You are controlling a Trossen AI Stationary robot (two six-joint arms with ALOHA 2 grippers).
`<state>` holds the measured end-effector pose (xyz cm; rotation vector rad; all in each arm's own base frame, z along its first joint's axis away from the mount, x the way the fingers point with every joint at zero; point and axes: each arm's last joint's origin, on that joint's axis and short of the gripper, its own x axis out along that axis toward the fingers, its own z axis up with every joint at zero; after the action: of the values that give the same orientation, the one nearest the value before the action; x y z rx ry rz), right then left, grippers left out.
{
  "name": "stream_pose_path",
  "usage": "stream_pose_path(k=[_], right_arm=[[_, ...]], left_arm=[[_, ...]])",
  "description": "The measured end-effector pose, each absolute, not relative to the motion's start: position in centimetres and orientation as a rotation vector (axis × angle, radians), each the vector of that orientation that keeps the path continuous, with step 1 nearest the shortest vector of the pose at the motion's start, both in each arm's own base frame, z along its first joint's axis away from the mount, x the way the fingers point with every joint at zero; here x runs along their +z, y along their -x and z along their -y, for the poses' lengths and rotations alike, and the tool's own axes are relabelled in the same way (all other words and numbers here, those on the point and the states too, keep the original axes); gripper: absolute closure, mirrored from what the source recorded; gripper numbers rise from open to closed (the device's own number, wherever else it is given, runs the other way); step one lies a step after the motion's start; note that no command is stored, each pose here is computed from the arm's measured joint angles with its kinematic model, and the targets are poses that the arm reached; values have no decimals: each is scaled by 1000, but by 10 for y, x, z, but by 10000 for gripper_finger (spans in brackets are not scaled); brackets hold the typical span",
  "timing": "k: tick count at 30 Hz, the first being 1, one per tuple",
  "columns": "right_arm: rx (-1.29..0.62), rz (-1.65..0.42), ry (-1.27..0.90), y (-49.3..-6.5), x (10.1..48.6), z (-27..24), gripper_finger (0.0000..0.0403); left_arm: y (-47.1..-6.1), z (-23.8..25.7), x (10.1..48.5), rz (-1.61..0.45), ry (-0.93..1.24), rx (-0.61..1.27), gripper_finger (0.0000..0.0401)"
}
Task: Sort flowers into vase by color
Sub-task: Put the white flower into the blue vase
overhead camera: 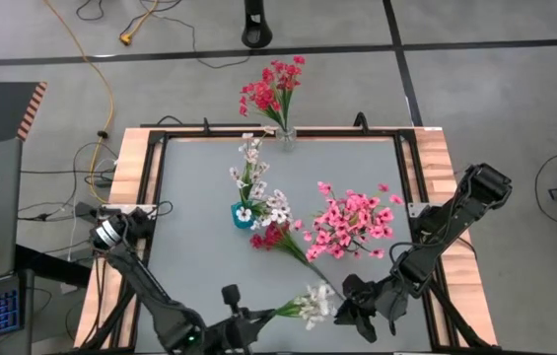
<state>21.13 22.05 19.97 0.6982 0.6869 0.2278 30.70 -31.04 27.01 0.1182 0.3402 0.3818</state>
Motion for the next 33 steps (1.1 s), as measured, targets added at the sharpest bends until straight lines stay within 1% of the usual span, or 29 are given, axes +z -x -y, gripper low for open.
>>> stream_pose_path(k=[3, 8, 15, 27, 33], right_arm=[[171, -608, -693, -213, 202, -219, 286], [136, -457, -595, -218, 210, -218, 286], [157, -322, -516, -225, 221, -217, 286], [156, -230, -519, -235, 231, -209, 286], [160, -232, -519, -235, 230, -209, 286]], left_arm=[[-303, 312, 276, -290, -111, 419, 401], [-307, 309, 276, -292, -94, 420, 401], [-332, 299, 283, -315, -62, 315, 401], [-369, 267, 284, -399, 10, 153, 391], [-379, 256, 282, -446, 48, 68, 389]])
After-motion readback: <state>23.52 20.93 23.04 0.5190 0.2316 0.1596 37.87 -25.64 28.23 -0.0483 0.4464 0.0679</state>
